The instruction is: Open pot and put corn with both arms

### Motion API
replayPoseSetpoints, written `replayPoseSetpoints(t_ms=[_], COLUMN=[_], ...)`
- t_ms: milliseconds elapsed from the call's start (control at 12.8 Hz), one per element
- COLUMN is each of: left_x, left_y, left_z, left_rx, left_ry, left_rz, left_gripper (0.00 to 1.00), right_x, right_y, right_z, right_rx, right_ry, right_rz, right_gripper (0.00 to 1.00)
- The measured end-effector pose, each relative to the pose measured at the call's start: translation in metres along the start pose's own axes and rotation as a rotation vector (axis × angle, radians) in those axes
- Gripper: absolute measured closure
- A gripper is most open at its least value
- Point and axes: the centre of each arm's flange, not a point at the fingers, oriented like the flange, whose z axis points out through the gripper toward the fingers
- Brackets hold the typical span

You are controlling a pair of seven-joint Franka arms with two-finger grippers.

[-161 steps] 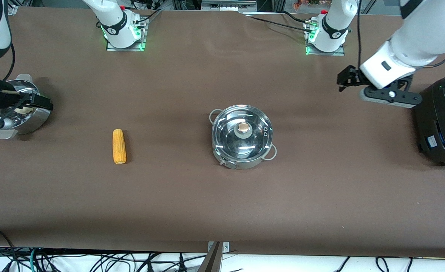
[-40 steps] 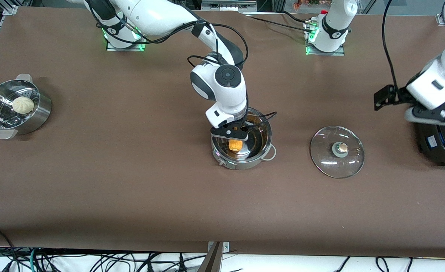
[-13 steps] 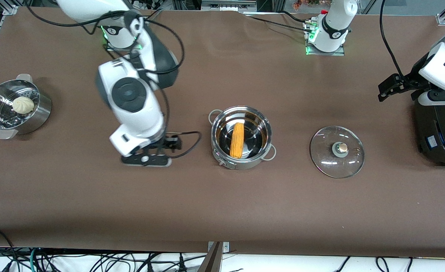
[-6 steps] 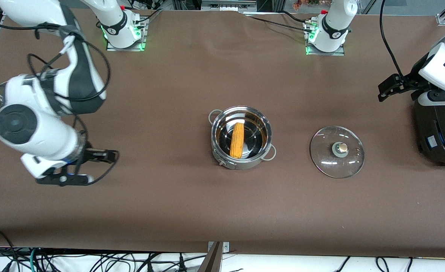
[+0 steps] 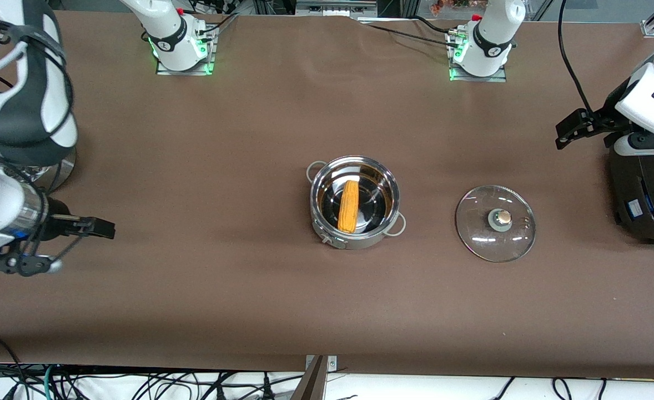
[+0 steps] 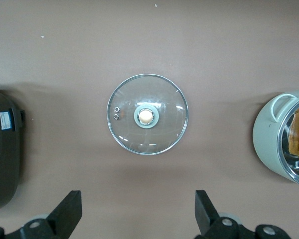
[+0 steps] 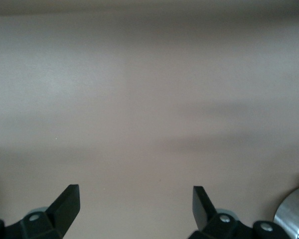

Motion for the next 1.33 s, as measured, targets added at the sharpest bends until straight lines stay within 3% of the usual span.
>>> replayPoseSetpoints(t_ms=[234,1016,1172,1328], left_x=[0.0,0.0,0.0,0.0], left_y=[0.0,-0.001,-0.001,-0.001], left_z=[0.0,0.0,0.0,0.0], left_rx=[0.0,0.0,0.0,0.0], left_ry=[-0.001,-0.001,-0.001,-0.001], left_rz=[0.0,-0.002,-0.002,-0.002], left_gripper=[0.0,0.0,0.0,0.0], right_x=[-0.017,-0.101,-0.121,-0.131], right_y=[0.023,0.052,0.058,0.059], right_z=[-0.002,-0.022,-0.031,-0.047], right_rx=[0.01,-0.012,-0.019,-0.026], right_ry=[0.026,-0.022,-0.053,-0.039], right_rz=[0.027,0.047,0.056,0.056], right_gripper=[0.0,0.0,0.0,0.0])
